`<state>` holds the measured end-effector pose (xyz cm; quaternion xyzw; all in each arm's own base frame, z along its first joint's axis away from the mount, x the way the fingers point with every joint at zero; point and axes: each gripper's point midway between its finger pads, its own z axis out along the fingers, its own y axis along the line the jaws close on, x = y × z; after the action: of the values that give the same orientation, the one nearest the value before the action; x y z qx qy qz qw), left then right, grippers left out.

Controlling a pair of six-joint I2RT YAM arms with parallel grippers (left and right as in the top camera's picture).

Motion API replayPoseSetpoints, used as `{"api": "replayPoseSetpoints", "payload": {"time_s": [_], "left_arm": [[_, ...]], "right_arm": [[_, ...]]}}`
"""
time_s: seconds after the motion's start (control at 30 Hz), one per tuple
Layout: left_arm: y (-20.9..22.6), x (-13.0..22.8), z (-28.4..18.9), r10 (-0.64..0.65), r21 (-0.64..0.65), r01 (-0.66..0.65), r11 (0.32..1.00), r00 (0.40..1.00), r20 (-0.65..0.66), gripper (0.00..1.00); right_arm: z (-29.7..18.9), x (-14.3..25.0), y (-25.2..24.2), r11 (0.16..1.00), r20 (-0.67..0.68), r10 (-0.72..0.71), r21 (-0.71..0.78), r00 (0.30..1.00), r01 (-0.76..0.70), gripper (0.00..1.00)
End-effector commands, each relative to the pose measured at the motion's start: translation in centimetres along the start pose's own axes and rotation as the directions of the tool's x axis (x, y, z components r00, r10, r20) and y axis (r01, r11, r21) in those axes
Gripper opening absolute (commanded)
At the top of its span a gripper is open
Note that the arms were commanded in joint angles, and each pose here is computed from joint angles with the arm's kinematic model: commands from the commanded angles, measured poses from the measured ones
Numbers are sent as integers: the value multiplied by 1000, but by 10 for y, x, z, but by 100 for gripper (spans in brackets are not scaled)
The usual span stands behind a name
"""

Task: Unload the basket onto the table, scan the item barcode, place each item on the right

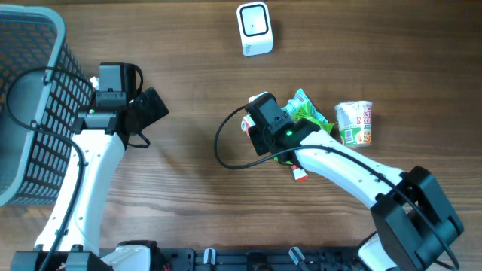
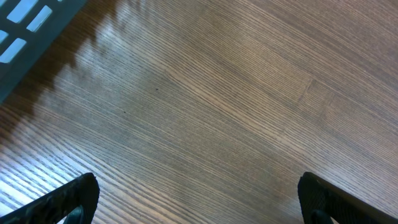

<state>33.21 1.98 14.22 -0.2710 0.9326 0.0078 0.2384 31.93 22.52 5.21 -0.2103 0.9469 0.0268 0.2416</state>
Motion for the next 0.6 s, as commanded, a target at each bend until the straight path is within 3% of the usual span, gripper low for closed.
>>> {"api": "replayPoseSetpoints", "payload": {"time_s": [0.0, 0.23, 0.37, 0.43, 0.5, 0.57], "left_arm": [[2, -3, -4, -11, -2, 11, 1000, 1000, 17, 100], [2, -3, -4, -11, -2, 11, 1000, 1000, 17, 100], [2, -3, -4, -11, -2, 11, 1000, 1000, 17, 100], [2, -3, -4, -11, -3, 11, 1000, 1000, 17, 100], [2, -3, -4, -11, -3, 11, 1000, 1000, 17, 100], [2, -3, -4, -11, -3, 11, 1000, 1000, 17, 100]], "right_arm": [[5, -1, -6, 999, -2, -6, 39, 1000, 6, 50], [24, 0, -32, 995, -16, 44, 94, 999, -43, 50], [24, -18, -42, 994, 43, 50, 97, 998, -54, 50], [16, -33, -22, 999, 73, -41, -17, 996, 43, 51], [13, -41, -19, 999, 98, -33, -36, 995, 36, 51], [17, -41, -19, 996, 98, -47, -69, 994, 54, 59]]}}
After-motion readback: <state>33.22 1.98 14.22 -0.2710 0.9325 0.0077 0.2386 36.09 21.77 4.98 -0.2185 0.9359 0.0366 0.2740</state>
